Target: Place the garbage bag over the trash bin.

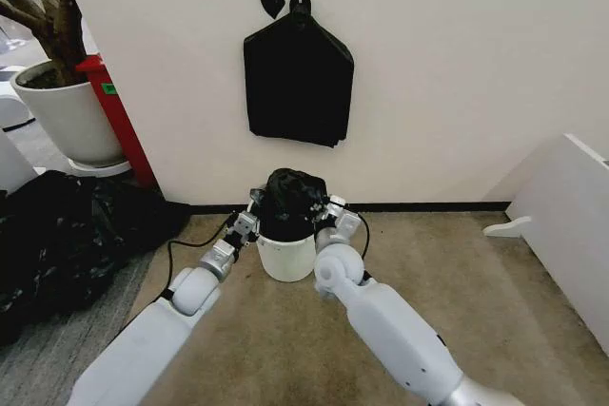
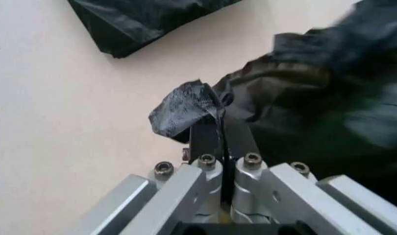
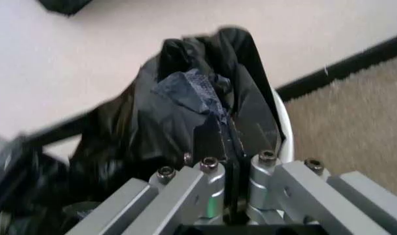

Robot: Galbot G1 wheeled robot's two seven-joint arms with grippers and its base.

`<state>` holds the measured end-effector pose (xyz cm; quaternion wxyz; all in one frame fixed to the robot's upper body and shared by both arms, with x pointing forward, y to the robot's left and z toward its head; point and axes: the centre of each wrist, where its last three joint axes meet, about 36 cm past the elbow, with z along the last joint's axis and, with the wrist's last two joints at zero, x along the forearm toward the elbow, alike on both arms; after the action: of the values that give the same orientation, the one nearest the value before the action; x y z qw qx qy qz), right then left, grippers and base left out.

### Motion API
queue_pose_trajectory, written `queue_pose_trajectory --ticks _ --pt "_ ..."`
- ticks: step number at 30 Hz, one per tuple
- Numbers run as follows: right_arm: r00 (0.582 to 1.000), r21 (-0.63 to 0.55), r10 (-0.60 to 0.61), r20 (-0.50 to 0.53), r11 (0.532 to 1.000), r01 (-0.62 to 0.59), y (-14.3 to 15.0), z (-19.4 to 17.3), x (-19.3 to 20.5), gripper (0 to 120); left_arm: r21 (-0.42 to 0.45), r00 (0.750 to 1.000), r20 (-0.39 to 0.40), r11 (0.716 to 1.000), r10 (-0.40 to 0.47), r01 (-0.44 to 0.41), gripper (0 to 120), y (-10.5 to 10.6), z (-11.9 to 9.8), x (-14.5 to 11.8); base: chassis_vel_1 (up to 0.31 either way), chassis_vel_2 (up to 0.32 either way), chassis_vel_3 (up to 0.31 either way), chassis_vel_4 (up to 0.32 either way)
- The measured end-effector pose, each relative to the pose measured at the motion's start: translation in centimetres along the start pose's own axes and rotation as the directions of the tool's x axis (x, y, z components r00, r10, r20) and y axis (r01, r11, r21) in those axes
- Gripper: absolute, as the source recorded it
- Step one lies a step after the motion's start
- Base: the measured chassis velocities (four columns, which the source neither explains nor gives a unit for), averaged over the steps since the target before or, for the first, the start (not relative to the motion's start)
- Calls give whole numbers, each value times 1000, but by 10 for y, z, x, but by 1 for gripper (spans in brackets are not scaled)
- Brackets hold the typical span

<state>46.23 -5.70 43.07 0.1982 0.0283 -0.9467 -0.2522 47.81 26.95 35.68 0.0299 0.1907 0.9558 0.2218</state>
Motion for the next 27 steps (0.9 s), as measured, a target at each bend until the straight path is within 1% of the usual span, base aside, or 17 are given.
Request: queue_pose_trajectory --ticks 3,5,8,10,12,13,15,18,20,21,27 --pt "999 5 4 -32 1000 -3 -7 6 22 0 -12 1000 -8 1000 2 -2 0 6 -1 9 0 0 0 0" --pt "999 5 7 -38 1000 -7 -9 8 26 0 -13 1000 -14 1000 1 -2 0 7 -1 12 0 0 0 0" --pt "998 9 25 -61 1000 -24 -18 19 39 0 -15 999 -45 1000 -9 9 0 10 -8 20 0 0 0 0" --pt "997 23 43 -71 999 -42 -26 29 45 0 -28 997 -81 1000 -17 14 0 12 -15 27 0 0 0 0" --pt "996 32 54 -73 998 -52 -31 35 46 0 -38 994 -110 999 -18 14 0 12 -19 33 0 0 0 0" --pt "996 32 54 -73 998 -52 -31 35 46 0 -38 994 -110 999 -18 14 0 12 -19 33 0 0 0 0" --pt "995 43 65 -77 997 -62 -36 44 45 0 -52 988 -153 999 -20 12 0 10 -20 41 0 0 0 0" --pt "996 63 64 -69 996 -60 -37 58 39 0 -75 979 -199 997 -32 17 0 6 -13 50 0 0 0 0" --pt "996 81 64 -61 995 -59 -38 66 33 0 -83 974 -221 996 -41 23 0 4 -6 52 0 0 0 0" --pt "996 81 64 -61 995 -59 -38 66 33 0 -83 974 -221 996 -41 23 0 4 -6 52 0 0 0 0" --pt "997 198 76 -28 978 -69 -55 90 8 0 -118 959 -276 992 -72 40 0 -12 20 54 0 0 0 0"
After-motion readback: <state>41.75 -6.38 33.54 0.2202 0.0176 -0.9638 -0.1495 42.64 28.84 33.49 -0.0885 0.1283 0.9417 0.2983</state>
